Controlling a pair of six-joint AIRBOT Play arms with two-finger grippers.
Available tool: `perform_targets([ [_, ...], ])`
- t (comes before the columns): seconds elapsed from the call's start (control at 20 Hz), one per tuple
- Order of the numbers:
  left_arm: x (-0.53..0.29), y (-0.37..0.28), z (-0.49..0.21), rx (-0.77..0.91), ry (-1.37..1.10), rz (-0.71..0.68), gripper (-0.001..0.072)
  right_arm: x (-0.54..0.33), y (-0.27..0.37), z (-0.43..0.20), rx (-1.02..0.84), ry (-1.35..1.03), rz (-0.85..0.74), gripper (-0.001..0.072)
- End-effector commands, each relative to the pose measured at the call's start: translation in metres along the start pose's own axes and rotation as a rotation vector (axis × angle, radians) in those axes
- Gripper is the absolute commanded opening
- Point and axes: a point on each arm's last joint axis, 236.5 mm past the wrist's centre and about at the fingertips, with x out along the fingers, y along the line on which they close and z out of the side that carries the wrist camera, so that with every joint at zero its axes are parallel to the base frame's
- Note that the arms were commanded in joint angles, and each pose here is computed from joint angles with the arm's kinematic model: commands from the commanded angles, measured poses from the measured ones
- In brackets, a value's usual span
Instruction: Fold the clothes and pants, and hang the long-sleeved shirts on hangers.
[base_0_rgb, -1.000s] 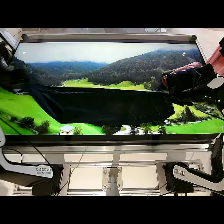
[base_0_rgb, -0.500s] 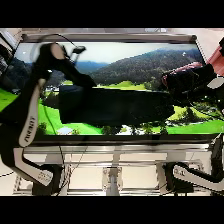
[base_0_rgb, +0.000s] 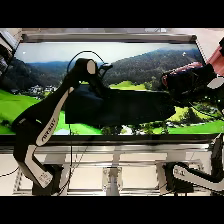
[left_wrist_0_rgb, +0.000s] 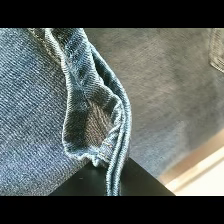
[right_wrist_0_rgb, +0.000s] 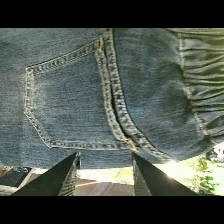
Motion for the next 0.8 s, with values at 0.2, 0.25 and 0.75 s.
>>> perform_targets([
  [0.2,0.019,-0.02,-0.035,0.034,0.159,-0.017,0.0036,0.0,0.002,-0.006,-0.002,0.027,0.005,0.0373],
  [0.25,0.021,-0.02,-0.04,0.035,0.178,-0.018,0.0037,0.0,0.002,-0.006,-0.002,0.027,0.005,0.0373],
  [0.75,0.03,-0.056,-0.057,0.126,0.22,-0.172,0.0495,0.0,0.002,-0.007,-0.002,0.028,0.005,0.0373],
])
